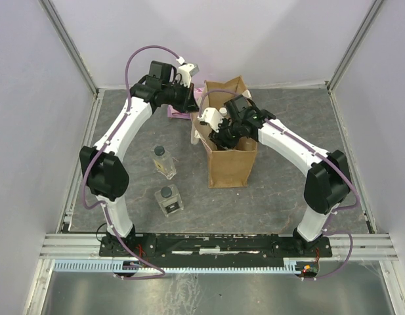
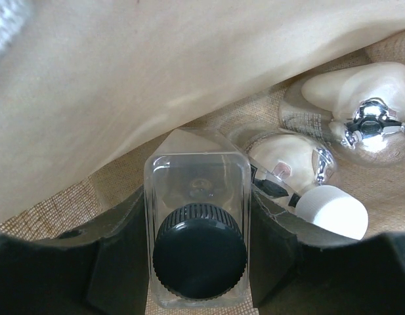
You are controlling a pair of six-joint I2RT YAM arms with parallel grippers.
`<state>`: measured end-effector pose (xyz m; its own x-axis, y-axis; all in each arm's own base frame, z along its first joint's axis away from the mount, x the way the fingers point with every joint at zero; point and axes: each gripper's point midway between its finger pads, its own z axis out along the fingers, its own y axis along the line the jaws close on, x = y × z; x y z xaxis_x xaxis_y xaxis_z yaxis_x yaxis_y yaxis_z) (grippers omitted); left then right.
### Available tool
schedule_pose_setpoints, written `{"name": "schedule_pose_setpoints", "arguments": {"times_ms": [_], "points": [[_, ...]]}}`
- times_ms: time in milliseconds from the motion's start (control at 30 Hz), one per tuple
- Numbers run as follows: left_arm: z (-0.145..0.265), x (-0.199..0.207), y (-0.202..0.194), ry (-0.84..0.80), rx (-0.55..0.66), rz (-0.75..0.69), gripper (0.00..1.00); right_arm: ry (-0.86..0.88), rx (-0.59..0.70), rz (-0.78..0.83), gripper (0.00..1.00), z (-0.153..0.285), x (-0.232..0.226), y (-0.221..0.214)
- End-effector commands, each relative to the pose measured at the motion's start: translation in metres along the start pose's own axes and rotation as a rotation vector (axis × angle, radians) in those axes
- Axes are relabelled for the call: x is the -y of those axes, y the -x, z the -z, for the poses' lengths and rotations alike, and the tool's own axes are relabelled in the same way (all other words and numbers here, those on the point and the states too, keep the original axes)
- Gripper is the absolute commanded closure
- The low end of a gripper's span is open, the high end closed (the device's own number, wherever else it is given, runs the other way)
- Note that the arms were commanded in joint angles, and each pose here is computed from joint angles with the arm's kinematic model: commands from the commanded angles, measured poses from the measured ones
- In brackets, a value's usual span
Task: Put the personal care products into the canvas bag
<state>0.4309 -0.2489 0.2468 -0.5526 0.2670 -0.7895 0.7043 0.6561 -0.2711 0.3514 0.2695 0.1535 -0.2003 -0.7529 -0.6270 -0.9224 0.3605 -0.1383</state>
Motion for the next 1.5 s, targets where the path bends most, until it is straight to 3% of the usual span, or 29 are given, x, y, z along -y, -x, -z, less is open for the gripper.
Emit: {"name": "schedule_pose_setpoints", "arguments": {"times_ms": [0, 300, 400, 567, 733, 1067, 1467], "points": [[0.012, 0.000, 0.038, -0.010, 0.108, -0.096, 0.97, -0.147, 0.168, 0.103, 1.00, 0.014, 0.044, 0.044], [0.011, -0.003, 0.037, -0.007, 0.106, -0.090, 0.97, -0.193, 0.143, 0.065, 0.98, 0.002, 0.054, 0.020], [0.010, -0.003, 0.037, -0.011, 0.105, -0.089, 0.97, -0.195, 0.140, 0.042, 0.90, 0.001, 0.053, 0.018], [0.009, -0.003, 0.037, -0.014, 0.100, -0.087, 0.97, -0.219, 0.152, -0.010, 0.55, 0.010, 0.056, 0.024], [0.006, -0.005, 0.033, -0.015, 0.090, -0.080, 0.97, -0.236, 0.168, -0.085, 0.48, 0.035, 0.059, 0.042], [0.002, -0.005, 0.031, -0.027, 0.082, -0.073, 0.97, -0.325, 0.280, -0.115, 0.13, 0.102, 0.062, 0.079], [0.004, -0.006, 0.031, -0.017, 0.083, -0.082, 0.97, -0.324, 0.384, -0.054, 0.07, 0.166, 0.011, 0.120]]}}
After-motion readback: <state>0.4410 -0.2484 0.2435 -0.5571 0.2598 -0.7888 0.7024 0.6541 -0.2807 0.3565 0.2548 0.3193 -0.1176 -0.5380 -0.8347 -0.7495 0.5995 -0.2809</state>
